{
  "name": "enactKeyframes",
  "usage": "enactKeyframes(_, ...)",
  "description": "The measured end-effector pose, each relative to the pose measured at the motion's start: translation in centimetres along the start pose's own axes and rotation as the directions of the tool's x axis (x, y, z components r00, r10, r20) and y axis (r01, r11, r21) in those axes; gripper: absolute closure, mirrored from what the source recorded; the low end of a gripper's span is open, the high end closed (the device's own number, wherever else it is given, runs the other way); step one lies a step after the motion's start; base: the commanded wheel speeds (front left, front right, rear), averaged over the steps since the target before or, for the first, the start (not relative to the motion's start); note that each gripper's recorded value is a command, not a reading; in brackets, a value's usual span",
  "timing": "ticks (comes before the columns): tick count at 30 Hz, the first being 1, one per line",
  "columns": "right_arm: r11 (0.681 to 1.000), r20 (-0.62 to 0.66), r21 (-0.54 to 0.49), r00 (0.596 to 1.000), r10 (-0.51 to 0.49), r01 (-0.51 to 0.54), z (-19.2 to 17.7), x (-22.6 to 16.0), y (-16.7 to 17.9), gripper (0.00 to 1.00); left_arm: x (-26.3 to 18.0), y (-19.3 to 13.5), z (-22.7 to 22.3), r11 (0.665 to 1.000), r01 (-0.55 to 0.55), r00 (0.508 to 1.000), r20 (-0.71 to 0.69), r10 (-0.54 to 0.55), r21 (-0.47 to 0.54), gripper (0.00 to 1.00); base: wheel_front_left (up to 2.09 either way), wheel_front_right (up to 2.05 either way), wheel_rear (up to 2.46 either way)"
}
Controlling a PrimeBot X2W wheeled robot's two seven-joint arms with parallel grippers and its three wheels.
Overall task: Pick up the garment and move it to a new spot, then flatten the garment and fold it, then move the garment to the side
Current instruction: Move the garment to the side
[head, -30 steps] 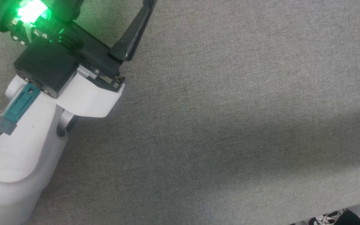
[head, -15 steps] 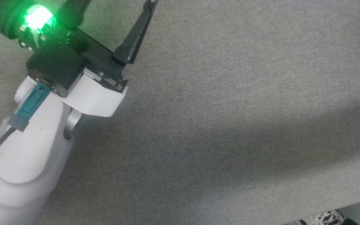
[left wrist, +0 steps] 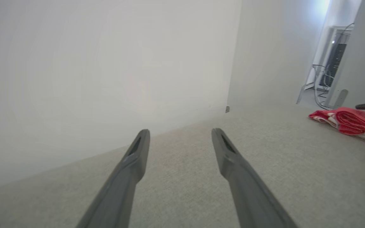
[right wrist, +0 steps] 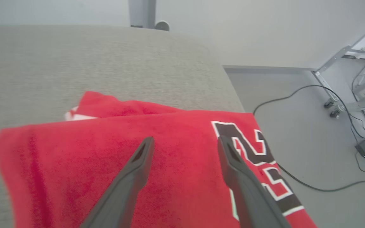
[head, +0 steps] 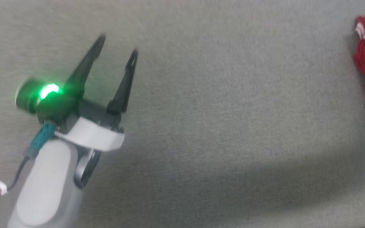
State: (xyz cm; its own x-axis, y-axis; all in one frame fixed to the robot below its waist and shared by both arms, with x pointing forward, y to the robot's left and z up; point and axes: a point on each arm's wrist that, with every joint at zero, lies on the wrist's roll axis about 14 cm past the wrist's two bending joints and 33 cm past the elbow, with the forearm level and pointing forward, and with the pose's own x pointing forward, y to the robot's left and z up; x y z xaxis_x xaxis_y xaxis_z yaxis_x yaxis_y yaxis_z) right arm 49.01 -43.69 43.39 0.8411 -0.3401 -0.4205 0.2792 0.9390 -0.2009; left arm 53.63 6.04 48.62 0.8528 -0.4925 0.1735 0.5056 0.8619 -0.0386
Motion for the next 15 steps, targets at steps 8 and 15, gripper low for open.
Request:
enactKeyframes(8, 0.971, 0.141, -0.003, 0.961, 0.236, -0.238, 1.1, -3.2, 8.9, 0.00, -6.5, 2.3, 2.1, 0.983, -0.185, 0.982, -0.041, 0.184, -0.017, 0.00, 0.00, 0.00, 0.00)
enactKeyframes(15, 0.915, 0.222, 0.004, 0.892, 0.393, -0.404, 1.1, -6.8, 15.4, 0.00, -12.1, 3.7, 3.6, 0.949, -0.315, 0.948, -0.060, 0.314, -0.012, 0.00, 0.00, 0.00, 0.00)
